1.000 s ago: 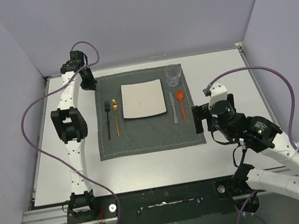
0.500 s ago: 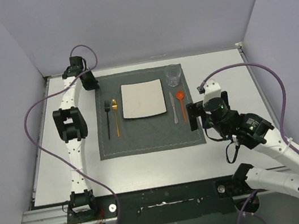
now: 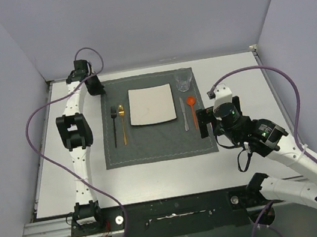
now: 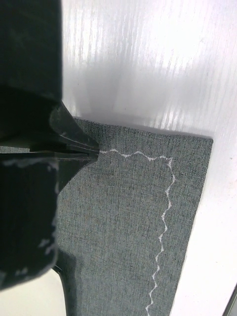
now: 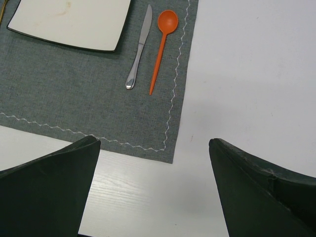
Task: Set the dinner table for one person
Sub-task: Adjust the napkin at the center of the board.
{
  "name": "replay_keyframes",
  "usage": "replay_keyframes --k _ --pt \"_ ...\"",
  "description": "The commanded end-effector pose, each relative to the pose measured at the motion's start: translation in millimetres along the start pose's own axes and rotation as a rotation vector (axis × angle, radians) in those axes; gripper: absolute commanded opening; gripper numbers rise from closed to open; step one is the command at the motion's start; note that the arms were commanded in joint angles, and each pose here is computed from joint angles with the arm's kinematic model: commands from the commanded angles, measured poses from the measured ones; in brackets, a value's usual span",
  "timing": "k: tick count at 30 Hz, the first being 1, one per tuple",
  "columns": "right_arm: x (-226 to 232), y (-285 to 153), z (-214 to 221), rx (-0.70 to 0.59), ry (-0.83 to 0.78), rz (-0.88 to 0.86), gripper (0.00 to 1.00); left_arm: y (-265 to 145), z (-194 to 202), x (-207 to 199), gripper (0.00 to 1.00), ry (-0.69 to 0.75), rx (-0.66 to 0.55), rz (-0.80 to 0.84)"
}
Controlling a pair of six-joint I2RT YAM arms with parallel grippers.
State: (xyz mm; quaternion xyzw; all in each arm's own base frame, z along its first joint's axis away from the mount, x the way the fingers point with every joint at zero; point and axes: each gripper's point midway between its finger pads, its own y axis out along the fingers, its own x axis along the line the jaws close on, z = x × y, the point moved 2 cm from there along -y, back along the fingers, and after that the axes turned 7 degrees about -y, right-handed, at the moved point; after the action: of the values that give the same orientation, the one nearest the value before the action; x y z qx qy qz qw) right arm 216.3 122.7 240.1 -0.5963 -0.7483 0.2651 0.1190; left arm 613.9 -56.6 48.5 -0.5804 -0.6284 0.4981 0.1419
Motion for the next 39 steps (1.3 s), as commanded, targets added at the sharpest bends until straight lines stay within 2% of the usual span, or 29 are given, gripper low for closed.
replay_keyframes --k 1,12,21,27,32,39 --pt "1 -3 -11 -0.050 0.030 -0.006 0.98 14 -2 15 0.00 0.010 -0.015 -0.024" --pt "3 -3 -9 -0.046 0.037 -0.012 0.98 13 -2 34 0.00 0.014 -0.010 -0.092" --pt "4 -3 -10 -0.047 0.035 -0.015 0.98 15 -3 32 0.00 0.008 -0.004 -0.058" --pt "4 -5 -12 -0.050 0.033 -0.017 0.98 8 -16 -1 0.00 0.034 -0.045 0.120" --pt "4 -5 -14 -0.053 0.030 -0.017 0.98 -12 -37 -42 0.08 0.073 -0.125 0.320" --pt "6 -5 -15 -0.055 0.030 -0.021 0.98 -50 -62 -68 0.09 0.093 -0.219 0.356"
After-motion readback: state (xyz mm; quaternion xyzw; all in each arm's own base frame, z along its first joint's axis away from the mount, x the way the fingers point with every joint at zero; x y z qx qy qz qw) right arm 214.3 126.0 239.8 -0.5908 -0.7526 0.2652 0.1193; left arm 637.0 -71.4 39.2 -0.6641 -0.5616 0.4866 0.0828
